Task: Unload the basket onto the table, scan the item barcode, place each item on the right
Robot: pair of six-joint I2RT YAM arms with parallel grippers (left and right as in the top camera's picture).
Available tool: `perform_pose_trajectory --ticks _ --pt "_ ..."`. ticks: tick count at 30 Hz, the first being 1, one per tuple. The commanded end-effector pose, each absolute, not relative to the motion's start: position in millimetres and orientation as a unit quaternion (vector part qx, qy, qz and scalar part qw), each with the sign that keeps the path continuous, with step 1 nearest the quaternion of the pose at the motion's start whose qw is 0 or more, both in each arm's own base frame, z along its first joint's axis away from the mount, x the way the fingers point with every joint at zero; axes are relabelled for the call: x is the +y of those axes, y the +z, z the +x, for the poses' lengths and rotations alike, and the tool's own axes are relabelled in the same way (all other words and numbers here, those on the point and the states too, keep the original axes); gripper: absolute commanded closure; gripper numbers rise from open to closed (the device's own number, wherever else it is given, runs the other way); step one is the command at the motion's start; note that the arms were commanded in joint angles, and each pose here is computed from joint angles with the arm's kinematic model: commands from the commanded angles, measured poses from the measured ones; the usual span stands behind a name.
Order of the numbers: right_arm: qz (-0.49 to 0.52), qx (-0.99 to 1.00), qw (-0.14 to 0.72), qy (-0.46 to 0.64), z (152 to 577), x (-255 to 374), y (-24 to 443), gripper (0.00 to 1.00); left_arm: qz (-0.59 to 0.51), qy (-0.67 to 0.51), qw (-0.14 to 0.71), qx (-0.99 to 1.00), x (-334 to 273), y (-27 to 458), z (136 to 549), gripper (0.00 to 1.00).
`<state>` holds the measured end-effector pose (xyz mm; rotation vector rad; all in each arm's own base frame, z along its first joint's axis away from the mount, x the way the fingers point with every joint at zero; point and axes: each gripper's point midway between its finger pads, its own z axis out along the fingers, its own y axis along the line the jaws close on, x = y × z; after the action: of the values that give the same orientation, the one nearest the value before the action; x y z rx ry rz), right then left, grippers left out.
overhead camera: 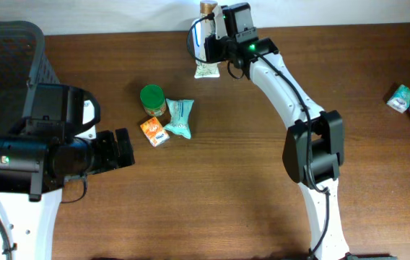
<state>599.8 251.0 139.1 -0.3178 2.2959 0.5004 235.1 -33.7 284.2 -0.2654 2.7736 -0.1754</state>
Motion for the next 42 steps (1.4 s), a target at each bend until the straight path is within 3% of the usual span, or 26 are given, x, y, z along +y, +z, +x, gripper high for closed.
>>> perform_pose_trajectory --ticks 1,9,13,23,42 --pt "-0.106 0.897 0.381 0.197 608.8 249.6 135.9 0.96 -0.091 -0.059 0.182 0.977 -32.1 287.3 234.2 0.01" --pt "-0.08 0.899 0.375 0.211 614.0 235.3 134.4 0.96 -0.091 -0.059 0.182 0.977 -32.0 287.3 234.3 0.01" --pt "-0.013 0.902 0.362 0.237 618.8 222.9 135.2 0.96 -0.091 -0.059 0.182 0.977 -32.1 287.3 234.2 0.01" --pt "-0.006 0.888 0.314 0.336 602.5 260.8 140.3 0.96 -0.091 -0.059 0.182 0.977 -32.1 287.3 234.2 0.01" --pt "0.053 0.884 0.275 0.375 597.9 266.9 139.7 0.96 -0.091 -0.059 0.182 0.977 -32.1 287.3 234.2 0.01"
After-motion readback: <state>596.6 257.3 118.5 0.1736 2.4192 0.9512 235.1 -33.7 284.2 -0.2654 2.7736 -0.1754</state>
